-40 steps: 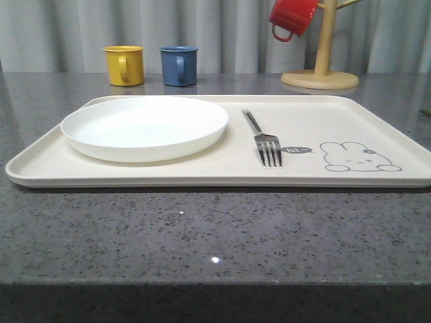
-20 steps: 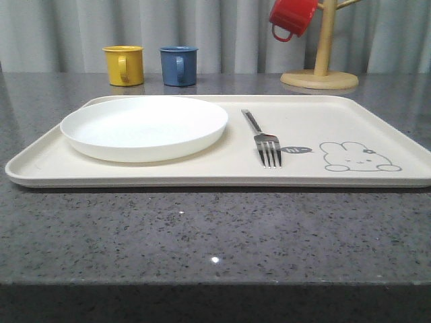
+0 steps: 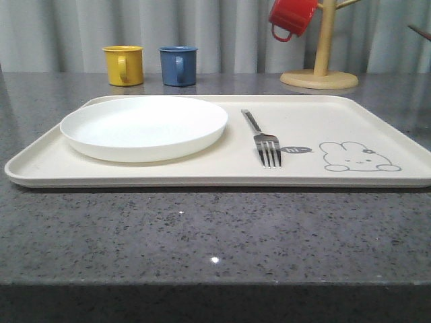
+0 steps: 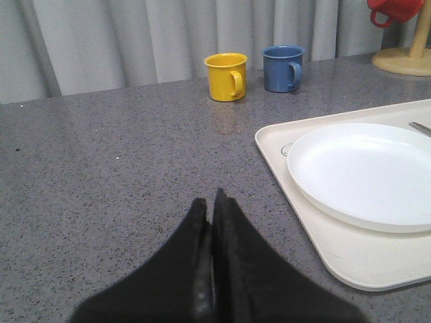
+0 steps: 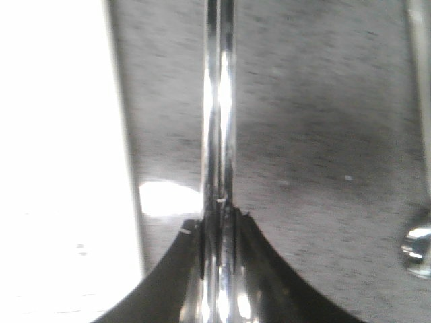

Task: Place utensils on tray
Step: 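Grasp the steel chopsticks with the right gripper, then place the chopsticks on the tray beside the fork and release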

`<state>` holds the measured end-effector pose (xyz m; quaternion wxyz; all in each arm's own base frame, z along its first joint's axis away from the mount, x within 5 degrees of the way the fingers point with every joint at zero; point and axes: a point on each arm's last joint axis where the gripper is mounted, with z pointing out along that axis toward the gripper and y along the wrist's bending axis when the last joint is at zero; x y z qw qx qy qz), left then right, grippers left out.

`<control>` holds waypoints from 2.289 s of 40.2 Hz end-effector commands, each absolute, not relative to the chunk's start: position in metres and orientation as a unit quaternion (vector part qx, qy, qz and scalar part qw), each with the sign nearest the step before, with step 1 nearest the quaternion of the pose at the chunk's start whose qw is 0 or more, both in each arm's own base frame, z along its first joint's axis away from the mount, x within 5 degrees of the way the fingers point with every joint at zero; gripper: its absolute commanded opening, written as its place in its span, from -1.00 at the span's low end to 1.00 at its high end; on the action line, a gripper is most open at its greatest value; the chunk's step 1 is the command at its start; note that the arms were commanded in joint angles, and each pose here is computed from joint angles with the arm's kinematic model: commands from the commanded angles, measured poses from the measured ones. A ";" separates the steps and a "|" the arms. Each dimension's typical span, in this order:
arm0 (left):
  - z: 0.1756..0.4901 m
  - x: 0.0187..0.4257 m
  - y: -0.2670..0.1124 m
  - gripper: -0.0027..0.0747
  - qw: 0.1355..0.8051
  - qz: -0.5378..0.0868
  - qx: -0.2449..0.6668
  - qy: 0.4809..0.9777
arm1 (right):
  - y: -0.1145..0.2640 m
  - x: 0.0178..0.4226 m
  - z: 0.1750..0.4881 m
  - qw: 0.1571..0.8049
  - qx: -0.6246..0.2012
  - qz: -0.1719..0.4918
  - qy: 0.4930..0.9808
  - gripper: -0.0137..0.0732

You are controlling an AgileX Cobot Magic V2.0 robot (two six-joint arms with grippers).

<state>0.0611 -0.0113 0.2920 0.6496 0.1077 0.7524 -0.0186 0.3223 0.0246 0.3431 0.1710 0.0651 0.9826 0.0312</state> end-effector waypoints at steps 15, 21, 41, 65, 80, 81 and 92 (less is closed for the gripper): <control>0.308 0.062 -0.011 -0.98 0.687 -0.024 0.097 0.720 | 0.123 0.309 0.333 0.098 0.013 0.079 0.992 -0.59; 0.308 0.062 -0.011 -0.98 0.687 -0.024 0.097 0.720 | 0.138 0.315 0.317 0.080 0.013 0.080 0.993 -0.58; 0.308 0.062 -0.011 -0.98 0.687 -0.024 0.097 0.720 | 0.145 0.327 0.289 0.036 0.019 0.075 0.996 -0.58; 0.308 0.062 -0.011 -0.98 0.687 -0.024 0.097 0.720 | 0.138 0.328 0.303 0.057 -0.001 0.055 0.997 0.08; 0.308 0.062 -0.011 -0.98 0.687 -0.024 0.097 0.720 | 0.040 0.322 0.359 0.155 0.033 0.019 0.987 0.08; 0.308 0.062 -0.011 -0.98 0.687 -0.024 0.097 0.720 | 0.032 0.320 0.362 0.161 0.040 0.017 0.986 0.08; 0.308 0.062 -0.011 -0.98 0.687 -0.024 0.097 0.720 | -0.058 0.313 0.366 0.166 0.119 -0.017 0.979 0.08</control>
